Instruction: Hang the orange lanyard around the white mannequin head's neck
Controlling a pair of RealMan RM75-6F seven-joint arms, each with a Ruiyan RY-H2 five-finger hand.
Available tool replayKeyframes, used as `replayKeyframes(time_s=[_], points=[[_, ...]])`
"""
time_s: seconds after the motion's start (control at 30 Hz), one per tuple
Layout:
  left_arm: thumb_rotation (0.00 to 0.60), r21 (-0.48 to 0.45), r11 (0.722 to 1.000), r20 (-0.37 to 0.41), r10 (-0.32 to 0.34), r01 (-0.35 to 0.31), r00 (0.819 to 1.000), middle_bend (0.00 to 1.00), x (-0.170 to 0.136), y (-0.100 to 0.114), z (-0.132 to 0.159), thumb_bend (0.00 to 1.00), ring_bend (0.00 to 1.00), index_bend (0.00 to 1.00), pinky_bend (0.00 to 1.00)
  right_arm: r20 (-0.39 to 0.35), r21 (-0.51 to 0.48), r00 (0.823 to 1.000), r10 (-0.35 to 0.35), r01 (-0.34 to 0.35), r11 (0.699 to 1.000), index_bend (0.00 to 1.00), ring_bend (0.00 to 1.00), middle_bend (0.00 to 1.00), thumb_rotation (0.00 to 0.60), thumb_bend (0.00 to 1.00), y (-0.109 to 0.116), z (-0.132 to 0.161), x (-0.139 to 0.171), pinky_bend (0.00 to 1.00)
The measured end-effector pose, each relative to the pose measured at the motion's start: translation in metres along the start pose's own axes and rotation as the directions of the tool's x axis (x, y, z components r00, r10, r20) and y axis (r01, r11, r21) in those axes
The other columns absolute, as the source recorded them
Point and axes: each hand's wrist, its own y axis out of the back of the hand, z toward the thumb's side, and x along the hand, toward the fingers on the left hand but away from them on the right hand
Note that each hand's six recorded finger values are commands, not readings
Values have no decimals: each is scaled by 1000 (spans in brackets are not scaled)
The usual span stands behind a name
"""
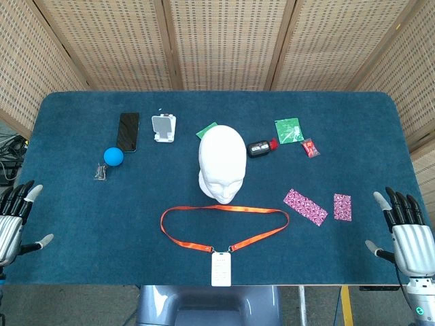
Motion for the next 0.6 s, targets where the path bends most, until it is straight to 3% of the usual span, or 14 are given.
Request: replayKeyframes(time_s=[0.33,0.4,0.5,0.6], points=[[600,-7,1000,-8,11,-11,1000,0,3,2,-2,0,0,0,0,-12,-25,998,58,-58,998,18,0,0,600,0,-14,5,-4,0],[600,-13,1000,-7,17,-18,1000,0,6,3,-1,0,0,0,0,-27,-51,995,94,-96,994,64,0,0,600,0,-21,8,-10,0],[600,-13,1000,-2,16,-16,1000,0,9,2,0,0,0,0,0,-66,-90,985,158,-163,982,214,0,0,600,23,-33,17,-24,0],[600,-8,1000,3,12,-12,1000,0,13,-1,2,0,0,0,0,-120,-123,969,213,-228,966,381,0,0,600,185,-45,31,-44,0]])
